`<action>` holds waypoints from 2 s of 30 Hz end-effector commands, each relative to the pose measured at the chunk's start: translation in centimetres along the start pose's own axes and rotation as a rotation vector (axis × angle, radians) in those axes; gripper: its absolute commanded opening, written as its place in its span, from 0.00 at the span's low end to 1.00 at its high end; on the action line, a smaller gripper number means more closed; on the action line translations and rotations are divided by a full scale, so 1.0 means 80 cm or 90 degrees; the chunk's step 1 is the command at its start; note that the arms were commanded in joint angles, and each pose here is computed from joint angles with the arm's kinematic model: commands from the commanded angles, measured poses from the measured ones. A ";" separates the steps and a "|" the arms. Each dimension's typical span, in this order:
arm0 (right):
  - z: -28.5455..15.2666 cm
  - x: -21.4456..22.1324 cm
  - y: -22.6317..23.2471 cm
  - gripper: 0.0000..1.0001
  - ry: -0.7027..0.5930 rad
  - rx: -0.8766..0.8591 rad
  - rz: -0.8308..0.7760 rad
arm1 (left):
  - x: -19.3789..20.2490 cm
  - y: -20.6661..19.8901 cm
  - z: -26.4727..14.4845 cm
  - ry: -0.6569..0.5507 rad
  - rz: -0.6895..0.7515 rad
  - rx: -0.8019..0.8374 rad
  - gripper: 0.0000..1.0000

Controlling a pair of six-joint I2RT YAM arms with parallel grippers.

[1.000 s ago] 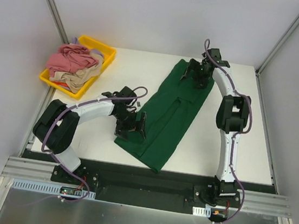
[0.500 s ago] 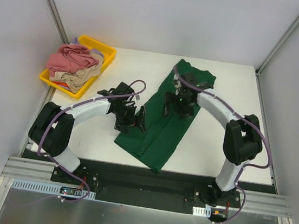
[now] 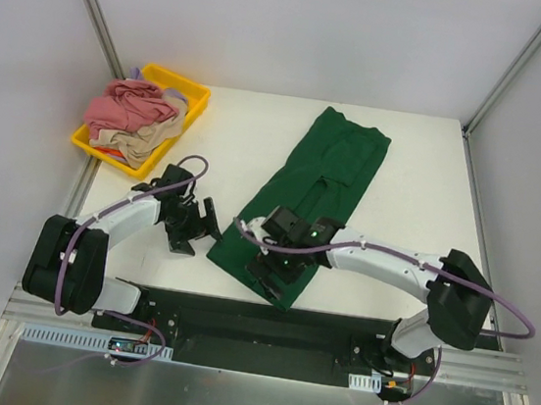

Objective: Fold and stack the t-shirts

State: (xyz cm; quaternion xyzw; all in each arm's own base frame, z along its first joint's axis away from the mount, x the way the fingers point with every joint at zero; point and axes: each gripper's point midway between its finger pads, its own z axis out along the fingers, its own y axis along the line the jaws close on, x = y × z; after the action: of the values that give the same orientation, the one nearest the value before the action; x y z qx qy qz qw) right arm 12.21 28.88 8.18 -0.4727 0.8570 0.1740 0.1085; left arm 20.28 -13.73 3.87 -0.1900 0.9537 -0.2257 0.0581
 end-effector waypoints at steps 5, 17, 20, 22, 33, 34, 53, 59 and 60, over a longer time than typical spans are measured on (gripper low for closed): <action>0.038 0.027 0.029 0.75 0.048 -0.031 -0.110 | 0.016 -0.003 0.017 0.021 -0.006 0.026 0.73; 0.085 0.066 -0.003 0.59 0.097 0.038 -0.091 | 0.041 0.008 0.063 0.071 0.016 -0.062 0.26; 0.087 0.074 -0.032 0.47 0.104 0.139 -0.088 | 0.041 0.018 0.063 0.059 0.005 -0.080 0.06; 0.086 0.076 -0.040 0.36 0.105 0.167 -0.075 | 0.041 0.017 0.061 0.052 0.004 -0.077 0.00; 0.049 0.048 0.044 0.01 0.021 -0.029 -0.116 | 0.037 0.020 0.017 -0.020 0.002 -0.087 0.00; 0.044 0.044 0.056 0.01 0.008 -0.062 -0.121 | 0.037 0.021 0.012 -0.029 0.005 -0.084 0.00; -0.037 -0.018 -0.041 0.01 -0.120 -0.013 0.060 | -0.058 -0.149 -0.045 -0.122 0.102 0.055 0.00; -0.063 -0.034 -0.112 0.01 -0.153 0.047 0.120 | -0.112 -0.225 -0.035 -0.122 0.136 0.094 0.00; -0.066 -0.037 -0.121 0.01 -0.157 0.050 0.124 | -0.119 -0.234 -0.031 -0.121 0.140 0.098 0.00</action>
State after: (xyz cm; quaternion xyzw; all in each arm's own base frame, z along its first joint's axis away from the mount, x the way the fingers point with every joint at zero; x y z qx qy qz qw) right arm 19.58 25.73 10.32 -0.3677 0.8828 0.2170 0.1960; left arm 31.60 -22.66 12.97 -0.1305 0.9447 -0.2542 0.1609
